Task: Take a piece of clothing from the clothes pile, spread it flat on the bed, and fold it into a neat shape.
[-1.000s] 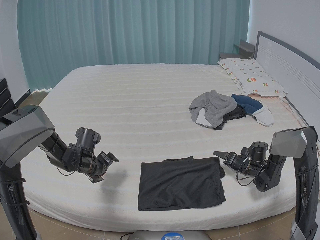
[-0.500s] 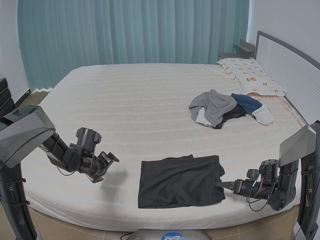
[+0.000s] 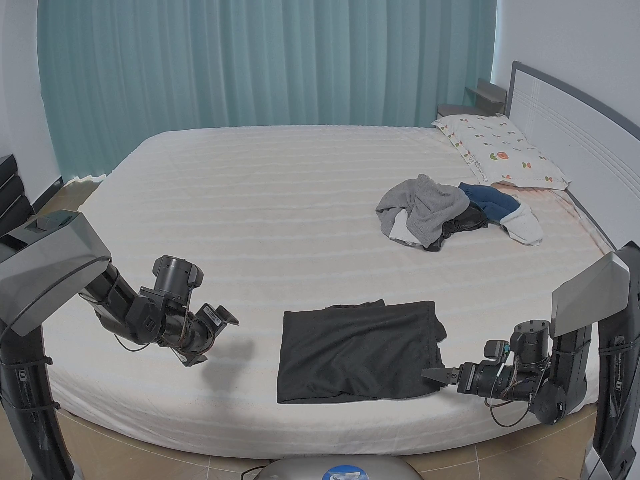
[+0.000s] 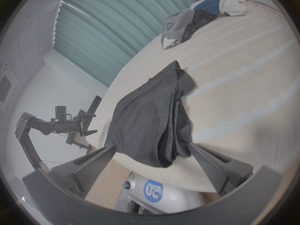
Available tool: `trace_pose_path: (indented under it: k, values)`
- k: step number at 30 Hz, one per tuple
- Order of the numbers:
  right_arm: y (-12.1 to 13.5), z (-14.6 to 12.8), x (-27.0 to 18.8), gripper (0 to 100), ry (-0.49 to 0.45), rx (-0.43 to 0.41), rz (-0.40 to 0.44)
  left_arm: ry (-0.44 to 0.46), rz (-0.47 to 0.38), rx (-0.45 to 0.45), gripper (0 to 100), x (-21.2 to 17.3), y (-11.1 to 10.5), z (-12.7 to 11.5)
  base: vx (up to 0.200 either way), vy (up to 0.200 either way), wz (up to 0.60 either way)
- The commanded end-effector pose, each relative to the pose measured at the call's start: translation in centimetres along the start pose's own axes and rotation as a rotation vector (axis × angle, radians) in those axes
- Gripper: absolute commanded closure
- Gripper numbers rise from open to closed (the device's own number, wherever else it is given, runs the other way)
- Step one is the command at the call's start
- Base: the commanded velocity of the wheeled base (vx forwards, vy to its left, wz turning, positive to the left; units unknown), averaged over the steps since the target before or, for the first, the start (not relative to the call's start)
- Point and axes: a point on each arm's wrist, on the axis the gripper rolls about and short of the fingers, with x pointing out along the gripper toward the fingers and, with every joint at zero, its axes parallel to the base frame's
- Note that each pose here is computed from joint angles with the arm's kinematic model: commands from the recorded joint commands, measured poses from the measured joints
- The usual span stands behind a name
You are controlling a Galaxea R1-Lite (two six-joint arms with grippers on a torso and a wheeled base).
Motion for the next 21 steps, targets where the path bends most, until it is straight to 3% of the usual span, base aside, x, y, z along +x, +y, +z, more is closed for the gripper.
trace_pose_path:
  k: [1,8,15,21]
  values:
    - [-0.5,-0.5,0.7,0,0.004,-0.001,-0.025,0.001,0.002,-0.001,0,0.1,0.1,0.0,0.000,0.000,0.00]
    - [0.6,0.3,-0.1,0,-0.042,-0.016,-0.030,0.001,0.002,-0.001,0,0.1,0.1,0.0,0.000,0.000,0.00]
    - [1.6,-0.9,-0.1,0,0.010,-0.029,-0.011,0.001,0.002,-0.001,0,0.1,0.1,0.0,0.000,0.000,0.00]
    - [0.9,-1.3,0.5,0,0.023,-0.017,-0.027,0.001,0.002,-0.001,0,0.1,0.1,0.0,0.000,0.000,0.00]
